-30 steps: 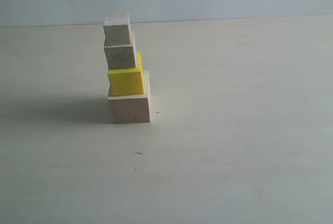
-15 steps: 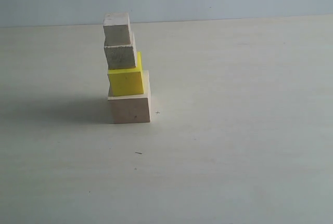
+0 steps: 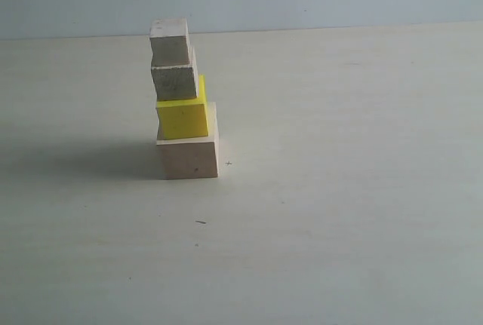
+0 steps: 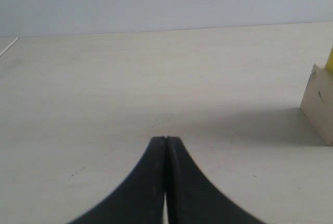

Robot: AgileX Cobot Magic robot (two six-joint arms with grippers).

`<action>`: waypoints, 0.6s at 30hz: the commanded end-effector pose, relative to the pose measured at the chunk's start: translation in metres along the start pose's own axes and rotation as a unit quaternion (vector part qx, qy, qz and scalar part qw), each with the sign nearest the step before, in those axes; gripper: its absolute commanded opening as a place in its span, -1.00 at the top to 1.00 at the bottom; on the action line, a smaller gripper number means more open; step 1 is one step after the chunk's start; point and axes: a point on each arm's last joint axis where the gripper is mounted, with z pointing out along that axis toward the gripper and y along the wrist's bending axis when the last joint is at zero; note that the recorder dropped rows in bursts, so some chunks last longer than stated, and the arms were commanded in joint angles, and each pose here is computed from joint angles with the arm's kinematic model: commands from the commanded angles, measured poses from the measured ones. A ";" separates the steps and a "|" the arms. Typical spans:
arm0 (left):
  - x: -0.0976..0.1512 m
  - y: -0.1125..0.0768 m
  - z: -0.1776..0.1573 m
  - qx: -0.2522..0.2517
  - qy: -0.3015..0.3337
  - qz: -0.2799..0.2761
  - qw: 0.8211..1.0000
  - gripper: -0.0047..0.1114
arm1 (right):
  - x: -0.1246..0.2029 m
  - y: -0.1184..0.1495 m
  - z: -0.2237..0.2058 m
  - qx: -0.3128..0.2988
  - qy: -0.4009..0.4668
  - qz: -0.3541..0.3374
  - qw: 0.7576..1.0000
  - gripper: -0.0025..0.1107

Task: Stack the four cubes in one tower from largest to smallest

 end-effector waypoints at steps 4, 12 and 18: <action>0.000 0.000 0.000 -0.003 -0.003 0.005 1.000 0.92 | 0.001 -0.001 0.000 0.003 0.000 -0.033 0.999 0.96; 0.000 0.000 0.000 -0.003 -0.003 0.006 1.000 0.92 | 0.011 -0.008 0.001 0.029 0.035 -0.167 0.985 0.96; 0.000 0.000 0.000 -0.003 -0.003 0.006 1.000 0.92 | 0.050 -0.026 0.004 0.062 0.102 -0.176 0.977 0.96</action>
